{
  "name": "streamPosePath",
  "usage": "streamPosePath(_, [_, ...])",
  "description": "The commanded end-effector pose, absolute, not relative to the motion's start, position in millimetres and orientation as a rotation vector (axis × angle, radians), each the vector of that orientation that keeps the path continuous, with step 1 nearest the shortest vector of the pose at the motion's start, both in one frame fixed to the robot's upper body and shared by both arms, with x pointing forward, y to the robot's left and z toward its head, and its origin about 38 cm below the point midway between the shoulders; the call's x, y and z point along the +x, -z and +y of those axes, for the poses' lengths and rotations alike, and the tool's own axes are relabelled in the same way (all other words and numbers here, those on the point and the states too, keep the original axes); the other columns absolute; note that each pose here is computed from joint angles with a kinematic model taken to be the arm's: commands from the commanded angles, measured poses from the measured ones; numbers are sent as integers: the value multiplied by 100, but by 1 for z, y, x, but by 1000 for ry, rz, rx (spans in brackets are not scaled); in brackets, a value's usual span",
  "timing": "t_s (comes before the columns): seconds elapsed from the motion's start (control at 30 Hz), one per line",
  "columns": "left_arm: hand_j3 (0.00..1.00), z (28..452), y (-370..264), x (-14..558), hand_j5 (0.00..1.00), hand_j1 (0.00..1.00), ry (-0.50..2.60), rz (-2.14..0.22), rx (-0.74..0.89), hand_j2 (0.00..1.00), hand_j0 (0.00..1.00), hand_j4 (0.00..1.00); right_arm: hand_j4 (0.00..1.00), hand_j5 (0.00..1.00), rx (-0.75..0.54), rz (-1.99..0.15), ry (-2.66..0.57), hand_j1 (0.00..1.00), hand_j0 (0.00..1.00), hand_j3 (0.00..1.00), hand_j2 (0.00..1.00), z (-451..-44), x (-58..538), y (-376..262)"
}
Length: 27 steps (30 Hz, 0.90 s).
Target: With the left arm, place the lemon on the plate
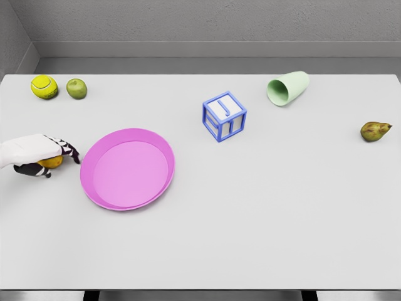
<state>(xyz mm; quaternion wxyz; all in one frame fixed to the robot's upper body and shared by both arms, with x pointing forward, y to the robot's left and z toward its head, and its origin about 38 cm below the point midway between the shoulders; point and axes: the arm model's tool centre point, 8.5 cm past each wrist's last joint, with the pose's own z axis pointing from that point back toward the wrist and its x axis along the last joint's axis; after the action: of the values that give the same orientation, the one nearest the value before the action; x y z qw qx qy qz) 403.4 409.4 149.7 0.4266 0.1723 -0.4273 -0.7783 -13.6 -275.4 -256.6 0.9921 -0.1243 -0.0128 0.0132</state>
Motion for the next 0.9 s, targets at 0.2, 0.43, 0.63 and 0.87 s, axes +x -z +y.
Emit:
streamPosePath(0.2, [57, 408, -155, 405, 57, 57, 1945, -1083, 439, 57, 57, 57, 100, 100, -249, -26, -26, 100, 100, 100, 100, -275, -14, 257])
streamPosePath(0.43, [56, 402, -160, 407, 56, 56, 1954, -1105, 441, 56, 56, 56, 100, 100, -249, -26, -26, 100, 100, 100, 100, -275, -14, 257])
streamPosePath(0.63, [53, 398, -162, 407, 53, 53, 1960, -1119, 441, 53, 53, 53, 100, 100, -249, -26, -26, 100, 100, 100, 100, -275, -14, 257])
streamPosePath(0.87, [53, 394, -174, 410, 53, 53, 1976, -1140, 466, 53, 53, 53, 100, 100, -249, -26, -26, 100, 100, 100, 100, -275, -14, 257])
